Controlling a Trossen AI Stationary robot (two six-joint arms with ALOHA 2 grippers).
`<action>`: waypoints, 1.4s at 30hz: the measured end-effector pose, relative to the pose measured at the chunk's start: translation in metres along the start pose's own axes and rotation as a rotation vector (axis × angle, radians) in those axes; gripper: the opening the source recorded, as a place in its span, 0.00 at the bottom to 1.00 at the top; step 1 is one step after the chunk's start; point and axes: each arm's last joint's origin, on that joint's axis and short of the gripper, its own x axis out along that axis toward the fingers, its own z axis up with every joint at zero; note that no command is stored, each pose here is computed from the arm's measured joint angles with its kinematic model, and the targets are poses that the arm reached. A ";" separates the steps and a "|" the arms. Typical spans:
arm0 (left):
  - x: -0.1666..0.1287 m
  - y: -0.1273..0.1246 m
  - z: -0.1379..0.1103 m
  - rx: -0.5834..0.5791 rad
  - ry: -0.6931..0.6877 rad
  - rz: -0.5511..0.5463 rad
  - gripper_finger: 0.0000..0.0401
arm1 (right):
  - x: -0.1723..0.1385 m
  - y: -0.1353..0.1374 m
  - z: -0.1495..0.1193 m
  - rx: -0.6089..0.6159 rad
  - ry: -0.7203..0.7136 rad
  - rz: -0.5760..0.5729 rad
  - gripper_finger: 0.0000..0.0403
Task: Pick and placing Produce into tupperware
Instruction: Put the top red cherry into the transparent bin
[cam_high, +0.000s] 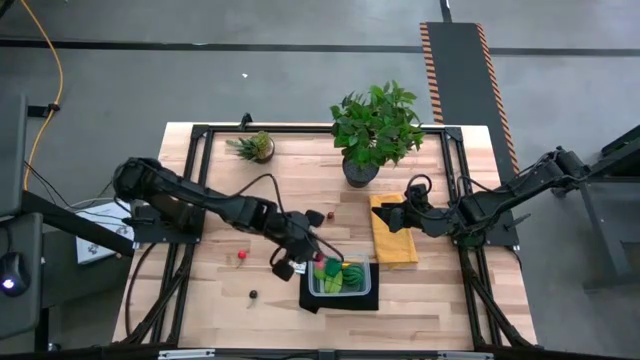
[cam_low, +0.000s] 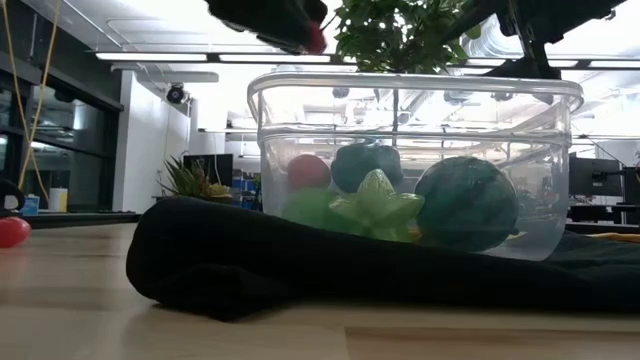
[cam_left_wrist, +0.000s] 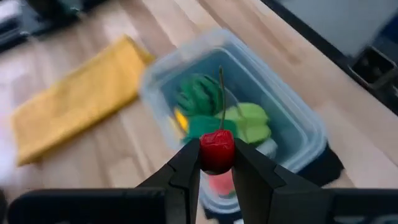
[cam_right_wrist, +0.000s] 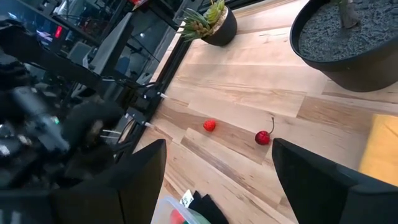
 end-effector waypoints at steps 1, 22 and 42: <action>0.004 0.000 0.001 0.011 0.006 -0.007 0.18 | 0.000 0.000 0.000 0.000 0.001 -0.002 0.70; 0.031 0.000 -0.002 0.022 0.112 -0.114 0.18 | 0.000 -0.003 -0.001 -0.019 0.008 -0.024 0.70; 0.058 -0.001 -0.012 0.020 0.133 -0.150 0.18 | 0.000 -0.003 -0.001 -0.019 0.008 -0.026 0.70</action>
